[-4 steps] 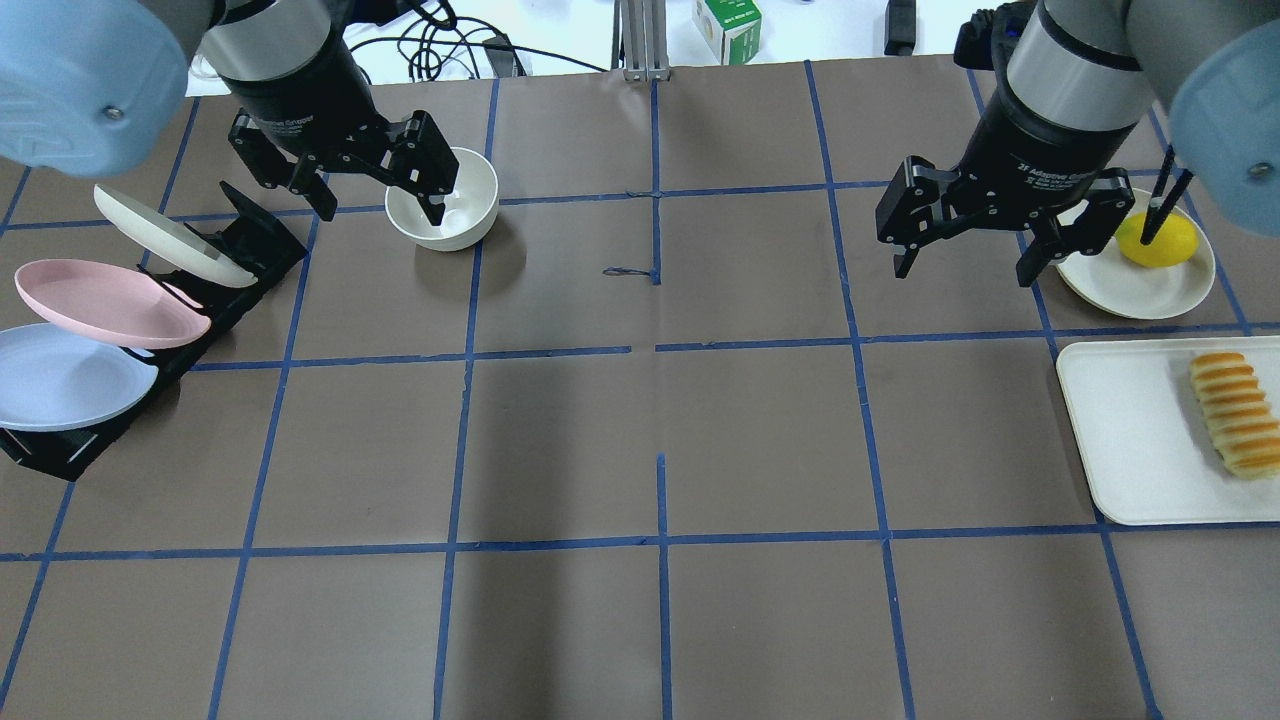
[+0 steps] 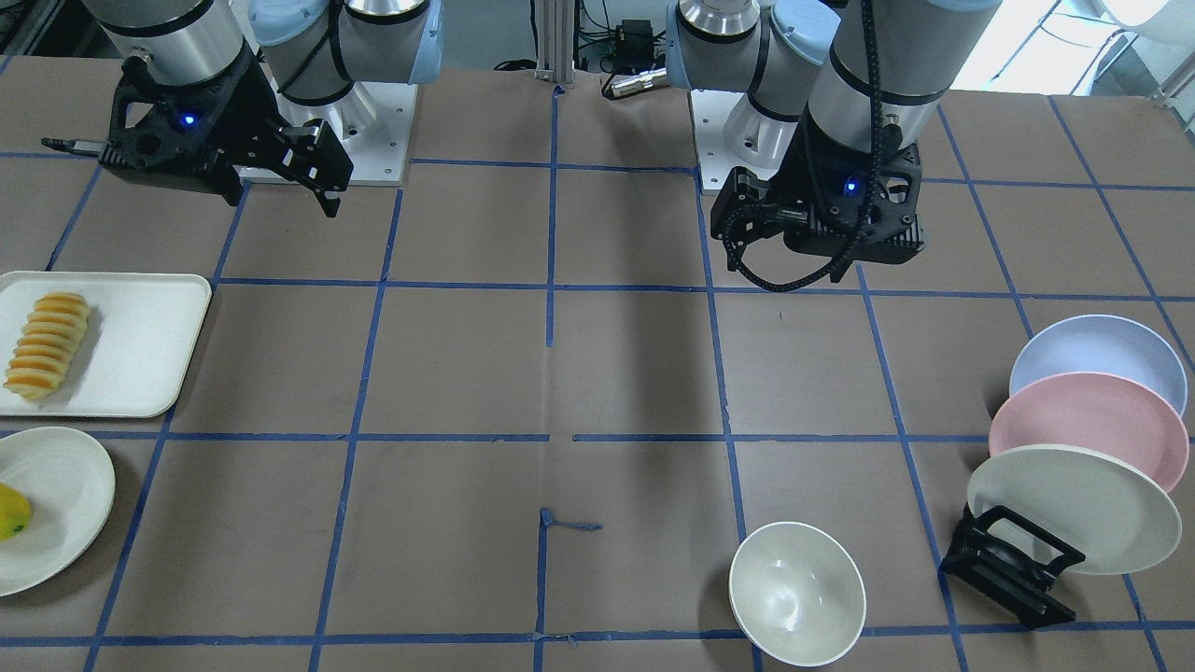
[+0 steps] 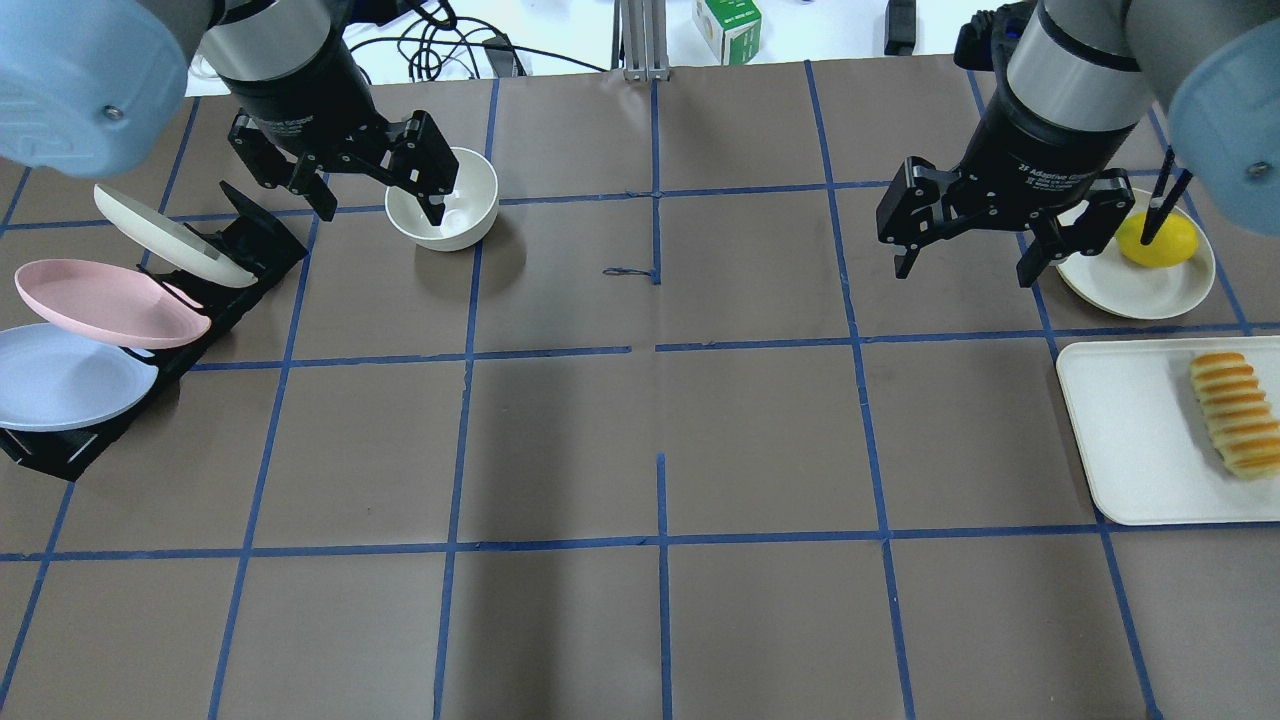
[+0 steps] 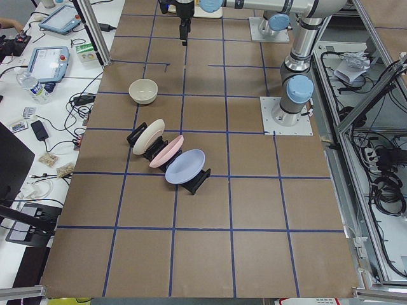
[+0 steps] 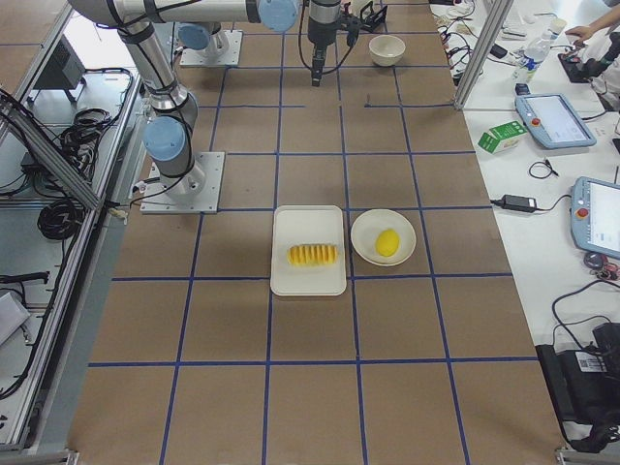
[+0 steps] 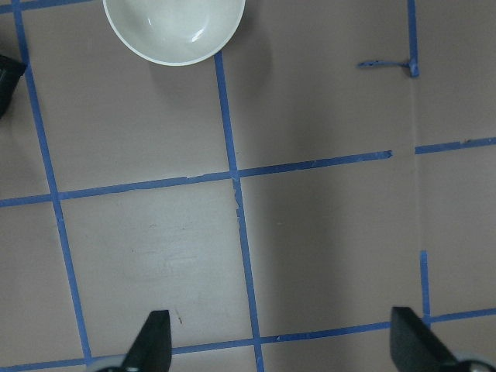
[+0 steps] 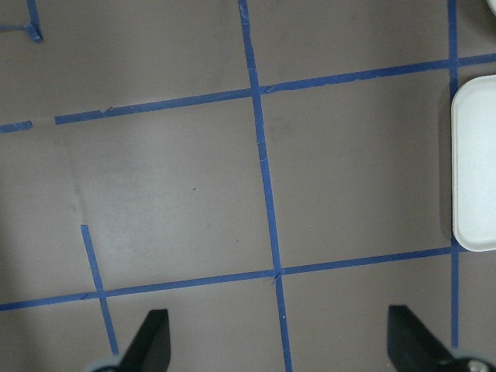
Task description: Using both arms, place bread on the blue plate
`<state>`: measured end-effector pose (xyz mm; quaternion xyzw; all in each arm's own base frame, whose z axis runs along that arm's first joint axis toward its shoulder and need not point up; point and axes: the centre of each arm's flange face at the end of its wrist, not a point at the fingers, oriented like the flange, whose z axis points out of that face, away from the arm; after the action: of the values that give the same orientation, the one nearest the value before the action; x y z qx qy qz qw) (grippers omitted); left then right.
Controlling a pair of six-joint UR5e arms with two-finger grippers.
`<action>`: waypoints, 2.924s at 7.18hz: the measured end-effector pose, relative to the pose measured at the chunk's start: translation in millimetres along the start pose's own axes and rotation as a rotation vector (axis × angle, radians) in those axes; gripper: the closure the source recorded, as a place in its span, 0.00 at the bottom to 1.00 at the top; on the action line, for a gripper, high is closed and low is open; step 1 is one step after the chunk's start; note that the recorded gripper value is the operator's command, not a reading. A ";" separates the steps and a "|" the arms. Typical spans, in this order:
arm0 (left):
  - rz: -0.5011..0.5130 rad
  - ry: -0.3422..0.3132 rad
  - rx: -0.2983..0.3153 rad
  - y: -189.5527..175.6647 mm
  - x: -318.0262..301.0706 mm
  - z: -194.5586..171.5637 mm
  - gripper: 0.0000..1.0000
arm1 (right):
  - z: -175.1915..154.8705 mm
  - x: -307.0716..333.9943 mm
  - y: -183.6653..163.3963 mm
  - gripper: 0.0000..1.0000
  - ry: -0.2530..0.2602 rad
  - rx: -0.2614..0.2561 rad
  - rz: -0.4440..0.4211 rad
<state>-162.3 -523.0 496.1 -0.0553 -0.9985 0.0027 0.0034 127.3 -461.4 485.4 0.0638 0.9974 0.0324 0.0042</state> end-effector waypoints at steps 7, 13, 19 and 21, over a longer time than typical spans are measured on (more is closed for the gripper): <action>-0.388 -0.033 0.019 23.9 -252.1 -19.0 0.00 | 50.8 163.9 -53.7 0.00 -0.019 -0.054 0.079; -0.788 -0.035 -0.004 96.2 -521.2 98.8 0.03 | 172.2 361.2 -110.4 0.00 0.057 -0.001 -0.020; -0.826 -0.078 -0.144 101.4 -564.3 186.8 0.55 | 273.3 404.0 -108.9 0.00 0.039 -0.095 0.000; -0.827 -0.067 -0.150 100.4 -565.5 193.1 0.76 | 289.3 407.7 -105.9 0.74 0.066 -0.148 -0.001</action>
<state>409.4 -486.7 298.8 0.3502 -0.9335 -0.0696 -0.0324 -286.9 -495.7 188.1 0.0619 0.9919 0.1082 -0.0241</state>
